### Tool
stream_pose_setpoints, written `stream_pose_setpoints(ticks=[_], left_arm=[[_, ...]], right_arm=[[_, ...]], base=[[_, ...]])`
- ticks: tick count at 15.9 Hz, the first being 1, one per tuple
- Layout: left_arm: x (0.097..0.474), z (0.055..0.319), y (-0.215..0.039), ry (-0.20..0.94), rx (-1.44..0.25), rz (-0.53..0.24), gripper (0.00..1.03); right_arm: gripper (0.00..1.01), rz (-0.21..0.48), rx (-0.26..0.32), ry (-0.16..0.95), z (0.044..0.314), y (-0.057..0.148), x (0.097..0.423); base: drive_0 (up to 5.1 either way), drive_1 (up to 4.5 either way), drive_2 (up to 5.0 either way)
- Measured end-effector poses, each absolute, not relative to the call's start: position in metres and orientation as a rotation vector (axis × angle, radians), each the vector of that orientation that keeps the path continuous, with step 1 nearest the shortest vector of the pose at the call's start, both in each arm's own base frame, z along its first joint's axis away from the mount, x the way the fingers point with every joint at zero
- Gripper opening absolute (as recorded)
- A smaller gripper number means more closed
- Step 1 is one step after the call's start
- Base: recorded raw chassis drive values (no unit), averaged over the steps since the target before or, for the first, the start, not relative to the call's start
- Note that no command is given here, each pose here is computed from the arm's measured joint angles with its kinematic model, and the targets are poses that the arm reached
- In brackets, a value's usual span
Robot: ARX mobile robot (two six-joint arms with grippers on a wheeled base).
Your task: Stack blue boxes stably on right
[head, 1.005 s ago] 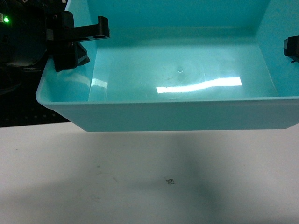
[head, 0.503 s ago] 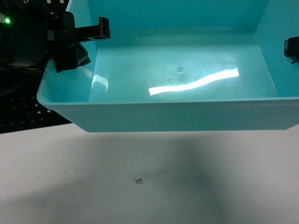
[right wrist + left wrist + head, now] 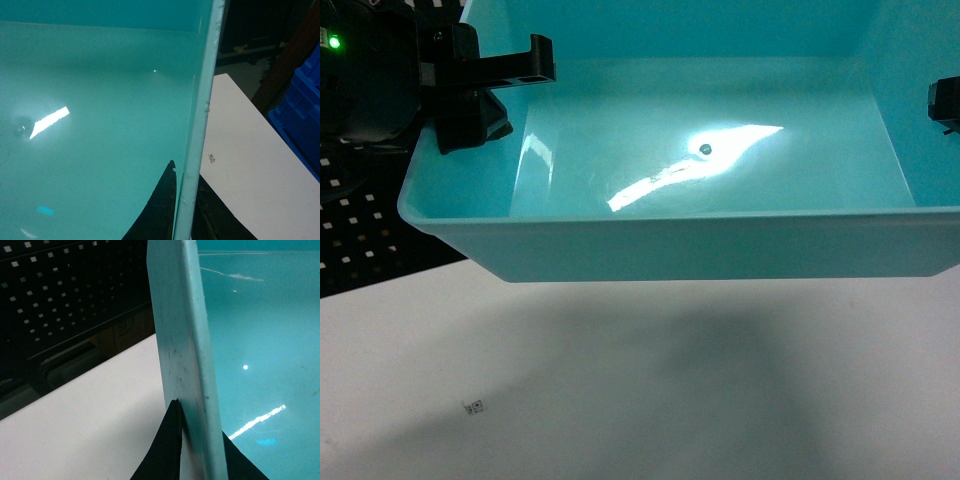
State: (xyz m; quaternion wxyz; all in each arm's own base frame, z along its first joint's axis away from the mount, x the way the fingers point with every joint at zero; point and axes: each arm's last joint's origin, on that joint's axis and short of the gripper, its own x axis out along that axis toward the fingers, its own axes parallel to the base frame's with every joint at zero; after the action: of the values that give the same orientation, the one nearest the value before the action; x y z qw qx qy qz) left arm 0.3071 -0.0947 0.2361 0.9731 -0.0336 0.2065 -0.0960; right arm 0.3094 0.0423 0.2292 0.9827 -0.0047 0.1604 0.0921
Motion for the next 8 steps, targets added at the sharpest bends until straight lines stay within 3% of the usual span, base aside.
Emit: stream_pose_setpoints(ticks=[8], left_arm=[[0.307, 0.2362, -0.0947, 0.416, -0.068, -0.194, 0.05]], right_arm=[[0.07, 0.185, -0.01, 0.323, 0.2292, 0.0423, 0.3094]], base=[[-1.5, -1.52, -1.5]])
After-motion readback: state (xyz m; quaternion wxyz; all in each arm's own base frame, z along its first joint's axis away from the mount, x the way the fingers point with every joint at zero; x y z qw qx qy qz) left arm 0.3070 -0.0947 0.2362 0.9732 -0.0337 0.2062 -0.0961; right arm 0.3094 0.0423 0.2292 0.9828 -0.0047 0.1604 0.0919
